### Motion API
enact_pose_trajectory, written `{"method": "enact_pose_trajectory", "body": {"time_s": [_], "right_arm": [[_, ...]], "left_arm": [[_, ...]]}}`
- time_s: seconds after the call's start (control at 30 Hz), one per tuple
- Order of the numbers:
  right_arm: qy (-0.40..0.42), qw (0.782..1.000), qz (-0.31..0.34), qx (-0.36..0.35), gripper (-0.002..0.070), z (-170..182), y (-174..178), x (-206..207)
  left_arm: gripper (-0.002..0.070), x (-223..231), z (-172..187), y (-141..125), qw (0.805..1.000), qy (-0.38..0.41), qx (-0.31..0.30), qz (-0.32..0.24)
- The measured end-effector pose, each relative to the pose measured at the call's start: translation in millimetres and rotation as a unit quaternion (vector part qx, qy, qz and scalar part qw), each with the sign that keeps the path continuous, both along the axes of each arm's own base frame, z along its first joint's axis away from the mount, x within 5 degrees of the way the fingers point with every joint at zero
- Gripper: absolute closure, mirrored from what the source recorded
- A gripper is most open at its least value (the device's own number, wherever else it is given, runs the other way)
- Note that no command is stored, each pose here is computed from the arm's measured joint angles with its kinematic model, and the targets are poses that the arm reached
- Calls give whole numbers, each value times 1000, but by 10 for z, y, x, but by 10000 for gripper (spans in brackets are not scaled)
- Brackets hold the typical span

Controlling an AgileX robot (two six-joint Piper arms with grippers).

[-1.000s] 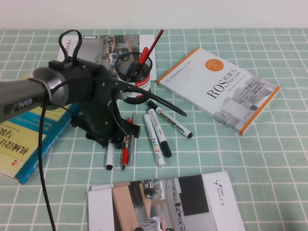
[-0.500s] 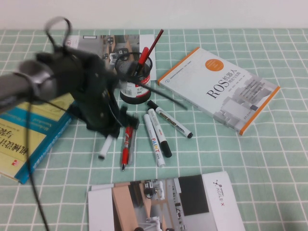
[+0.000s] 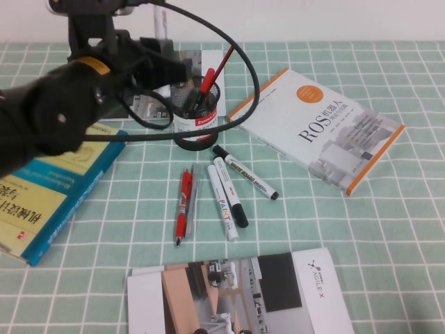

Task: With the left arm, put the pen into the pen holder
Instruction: Place the pen onto the pen holder

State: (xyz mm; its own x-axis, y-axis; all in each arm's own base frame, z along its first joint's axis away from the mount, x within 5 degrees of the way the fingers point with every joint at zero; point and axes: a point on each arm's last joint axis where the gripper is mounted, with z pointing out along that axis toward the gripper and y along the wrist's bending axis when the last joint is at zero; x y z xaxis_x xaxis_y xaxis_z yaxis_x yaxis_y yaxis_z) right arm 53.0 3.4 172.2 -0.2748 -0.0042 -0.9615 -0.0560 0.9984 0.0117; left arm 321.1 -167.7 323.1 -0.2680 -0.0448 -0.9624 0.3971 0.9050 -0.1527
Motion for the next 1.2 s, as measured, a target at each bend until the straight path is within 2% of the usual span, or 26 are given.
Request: {"method": "enact_pose_trajectory", "body": {"time_s": [0.13,0.3,0.47,0.7,0.97,1.2], "right_arm": [[0,1000,0,0,696,0,0,0],[0,1000,0,0,696,0,0,0],[0,1000,0,0,696,0,0,0],[0,1000,0,0,696,0,0,0],[0,1000,0,0,696,0,0,0],[0,1000,0,0,696,0,0,0]], "left_arm": [[570,150,-129,-61,999,-51,1,5],[570,389,-433,-157,995,-95,-2,-28],[570,656,-705,-243,996,-81,4,-35],[570,945,-849,-275,998,-60,17,-24],[570,1028,-1047,-290,999,-37,31,-23],[570,1036,-1085,-293,996,-51,69,-31]]}}
